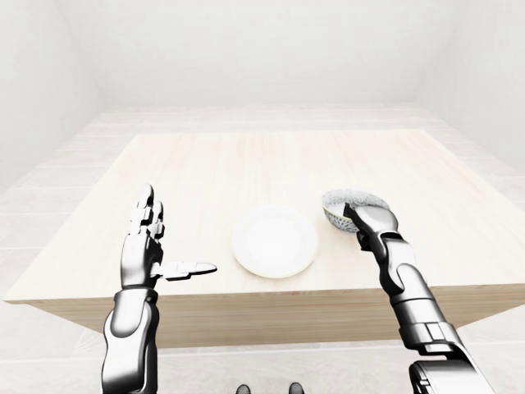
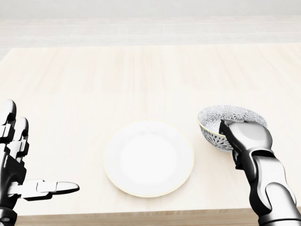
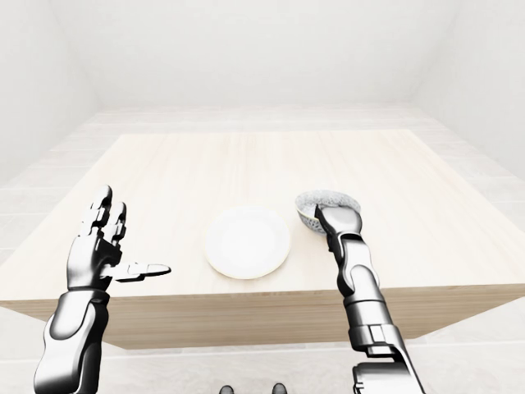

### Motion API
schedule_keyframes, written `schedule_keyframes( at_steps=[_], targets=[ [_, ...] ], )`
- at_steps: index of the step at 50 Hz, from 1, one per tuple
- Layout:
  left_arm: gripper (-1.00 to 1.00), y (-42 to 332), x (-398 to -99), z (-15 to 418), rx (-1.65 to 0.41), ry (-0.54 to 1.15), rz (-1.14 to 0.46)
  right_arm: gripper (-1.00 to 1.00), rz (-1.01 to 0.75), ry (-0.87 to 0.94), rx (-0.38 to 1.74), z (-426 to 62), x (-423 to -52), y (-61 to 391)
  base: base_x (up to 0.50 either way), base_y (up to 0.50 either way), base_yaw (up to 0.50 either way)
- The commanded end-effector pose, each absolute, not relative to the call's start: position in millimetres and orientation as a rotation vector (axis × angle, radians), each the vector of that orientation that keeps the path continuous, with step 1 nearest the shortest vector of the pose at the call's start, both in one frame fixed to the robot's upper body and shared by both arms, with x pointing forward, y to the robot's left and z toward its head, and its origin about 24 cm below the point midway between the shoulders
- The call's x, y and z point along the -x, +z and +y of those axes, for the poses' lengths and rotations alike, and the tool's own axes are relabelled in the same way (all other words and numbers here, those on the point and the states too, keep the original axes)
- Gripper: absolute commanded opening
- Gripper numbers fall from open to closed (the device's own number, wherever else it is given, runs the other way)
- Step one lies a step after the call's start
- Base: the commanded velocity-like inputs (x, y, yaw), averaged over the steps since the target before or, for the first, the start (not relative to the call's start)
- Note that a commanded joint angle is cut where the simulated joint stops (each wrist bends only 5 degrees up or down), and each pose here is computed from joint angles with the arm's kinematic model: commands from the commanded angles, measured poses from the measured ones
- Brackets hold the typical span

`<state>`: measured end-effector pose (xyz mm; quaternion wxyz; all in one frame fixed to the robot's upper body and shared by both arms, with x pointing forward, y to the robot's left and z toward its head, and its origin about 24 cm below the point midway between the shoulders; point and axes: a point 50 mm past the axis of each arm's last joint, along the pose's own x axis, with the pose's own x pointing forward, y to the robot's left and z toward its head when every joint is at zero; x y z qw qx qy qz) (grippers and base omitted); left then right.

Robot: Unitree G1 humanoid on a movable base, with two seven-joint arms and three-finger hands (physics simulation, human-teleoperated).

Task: Put the bowl on the plate.

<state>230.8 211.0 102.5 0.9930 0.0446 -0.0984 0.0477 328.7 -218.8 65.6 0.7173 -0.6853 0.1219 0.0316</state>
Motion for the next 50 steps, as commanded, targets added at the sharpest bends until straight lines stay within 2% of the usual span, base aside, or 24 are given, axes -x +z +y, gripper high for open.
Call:
schedule_keyframes(
  at_steps=[1, 10, 13, 15, 17, 40, 50],
  targets=[
    [1.00, 103, -231, 210, -0.091, 0.095, -0.199, -0.84, 0.229, 0.036, 1.550, -216, -326, 81, 0.00, 0.00, 0.00],
    [1.00, 102, -231, 210, -0.086, 0.096, -0.195, -0.83, 0.202, 0.028, 1.557, -212, -322, 91, 0.00, 0.00, 0.00],
    [1.00, 102, -231, 211, -0.086, 0.096, -0.194, -0.87, 0.194, 0.026, 1.558, -210, -320, 93, 0.00, 0.00, 0.00],
    [1.00, 102, -231, 211, -0.086, 0.096, -0.195, -0.99, 0.190, 0.026, 1.560, -209, -319, 95, 0.00, 0.00, 0.00],
    [1.00, 101, -231, 211, -0.085, 0.097, -0.193, -1.00, 0.184, 0.026, 1.560, -207, -318, 96, 0.00, 0.00, 0.00],
    [1.00, 99, -232, 212, -0.083, 0.098, -0.184, -0.91, 0.102, 0.041, 1.551, -181, -301, 109, 0.00, 0.00, 0.00],
    [1.00, 96, -233, 212, -0.083, 0.096, -0.167, -0.96, 0.077, 0.059, 1.548, -167, -294, 107, 0.00, 0.00, 0.00]
  ],
)
